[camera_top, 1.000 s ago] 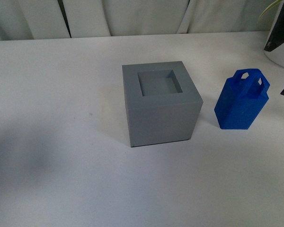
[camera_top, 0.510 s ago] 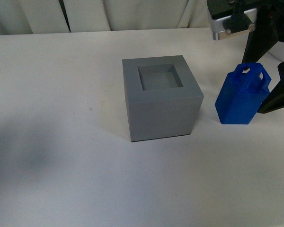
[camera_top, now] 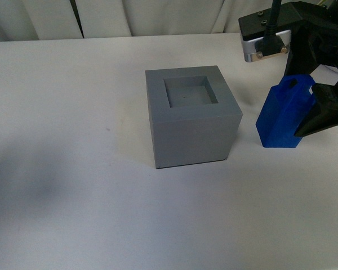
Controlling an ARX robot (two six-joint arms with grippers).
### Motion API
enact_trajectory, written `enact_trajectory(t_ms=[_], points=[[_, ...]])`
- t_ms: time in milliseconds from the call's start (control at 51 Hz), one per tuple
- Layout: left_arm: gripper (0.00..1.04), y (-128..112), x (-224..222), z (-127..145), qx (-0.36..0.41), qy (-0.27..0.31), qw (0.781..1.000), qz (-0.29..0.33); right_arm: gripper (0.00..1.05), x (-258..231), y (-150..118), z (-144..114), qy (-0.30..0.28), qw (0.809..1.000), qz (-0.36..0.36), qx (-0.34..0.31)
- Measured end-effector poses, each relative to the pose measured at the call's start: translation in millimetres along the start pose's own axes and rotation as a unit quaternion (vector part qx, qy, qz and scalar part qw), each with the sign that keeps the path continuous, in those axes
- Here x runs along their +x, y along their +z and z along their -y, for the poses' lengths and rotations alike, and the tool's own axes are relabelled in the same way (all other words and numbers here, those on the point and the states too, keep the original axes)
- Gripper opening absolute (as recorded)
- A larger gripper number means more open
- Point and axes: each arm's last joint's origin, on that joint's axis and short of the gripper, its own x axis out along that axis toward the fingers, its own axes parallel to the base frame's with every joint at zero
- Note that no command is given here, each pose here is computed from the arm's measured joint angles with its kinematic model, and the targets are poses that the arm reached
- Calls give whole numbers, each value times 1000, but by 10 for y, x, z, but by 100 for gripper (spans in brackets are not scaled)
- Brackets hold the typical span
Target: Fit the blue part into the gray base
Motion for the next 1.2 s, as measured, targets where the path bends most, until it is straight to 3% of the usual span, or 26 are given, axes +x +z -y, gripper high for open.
enact_trajectory(t_ms=[118, 216, 647, 882, 1196], points=[[99, 0, 0, 0, 0, 0, 1000, 0, 57, -1, -5, 8, -3, 1000, 1, 0], [99, 0, 0, 0, 0, 0, 1000, 0, 47, -13, -14, 13, -2, 1000, 4, 2], [99, 0, 0, 0, 0, 0, 1000, 0, 47, -658, 123, 36, -31, 998, 56, -7], [99, 0, 0, 0, 0, 0, 1000, 0, 47, -1020, 503, -76, -28, 993, 110, -40], [99, 0, 0, 0, 0, 0, 1000, 0, 47, -929, 889, -195, -8, 990, 111, -81]])
